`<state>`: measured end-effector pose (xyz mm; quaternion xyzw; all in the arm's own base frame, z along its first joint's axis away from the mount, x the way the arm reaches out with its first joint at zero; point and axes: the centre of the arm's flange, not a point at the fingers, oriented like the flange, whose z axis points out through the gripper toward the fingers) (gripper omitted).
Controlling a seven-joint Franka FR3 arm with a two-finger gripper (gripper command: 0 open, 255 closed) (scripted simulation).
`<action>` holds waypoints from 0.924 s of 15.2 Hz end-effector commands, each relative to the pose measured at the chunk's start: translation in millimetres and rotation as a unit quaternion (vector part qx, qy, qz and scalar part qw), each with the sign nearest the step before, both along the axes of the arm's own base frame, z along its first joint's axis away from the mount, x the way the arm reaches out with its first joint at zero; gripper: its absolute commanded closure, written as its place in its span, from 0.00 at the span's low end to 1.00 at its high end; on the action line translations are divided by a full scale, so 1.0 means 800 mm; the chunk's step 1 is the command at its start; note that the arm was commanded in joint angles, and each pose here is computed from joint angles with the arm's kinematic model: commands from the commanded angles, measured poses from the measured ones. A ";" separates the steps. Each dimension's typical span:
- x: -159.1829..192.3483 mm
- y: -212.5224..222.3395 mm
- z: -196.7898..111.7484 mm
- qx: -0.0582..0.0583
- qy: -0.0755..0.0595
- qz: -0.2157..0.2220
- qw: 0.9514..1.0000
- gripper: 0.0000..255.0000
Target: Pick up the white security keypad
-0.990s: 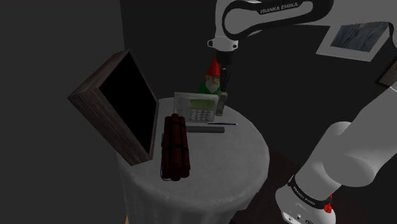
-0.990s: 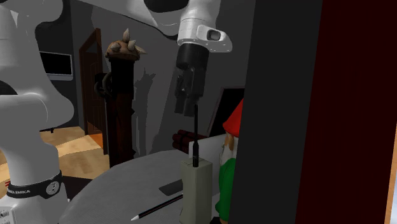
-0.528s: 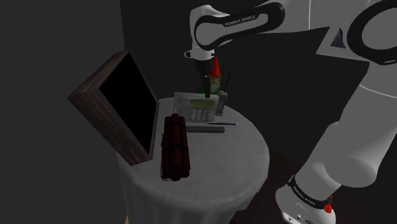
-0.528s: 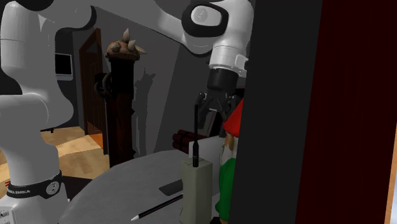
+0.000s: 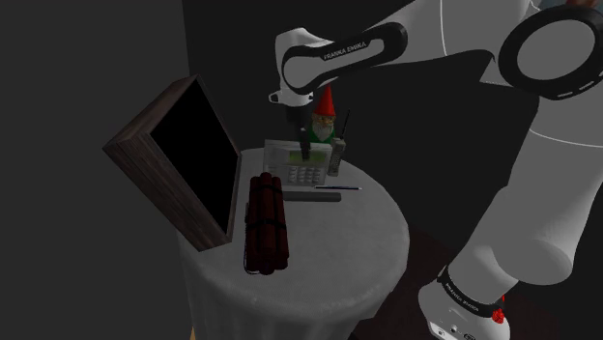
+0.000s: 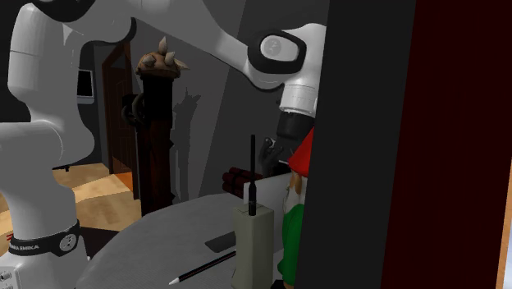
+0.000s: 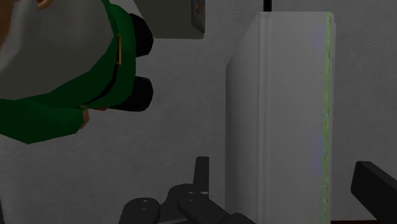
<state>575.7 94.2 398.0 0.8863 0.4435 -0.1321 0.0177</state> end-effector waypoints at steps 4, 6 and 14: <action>0.000 0.001 -0.010 0.000 0.000 0.000 1.000 1.00; 0.000 0.001 -0.010 0.000 0.000 0.000 1.000 1.00; 0.000 0.001 0.003 0.000 0.000 0.000 1.000 1.00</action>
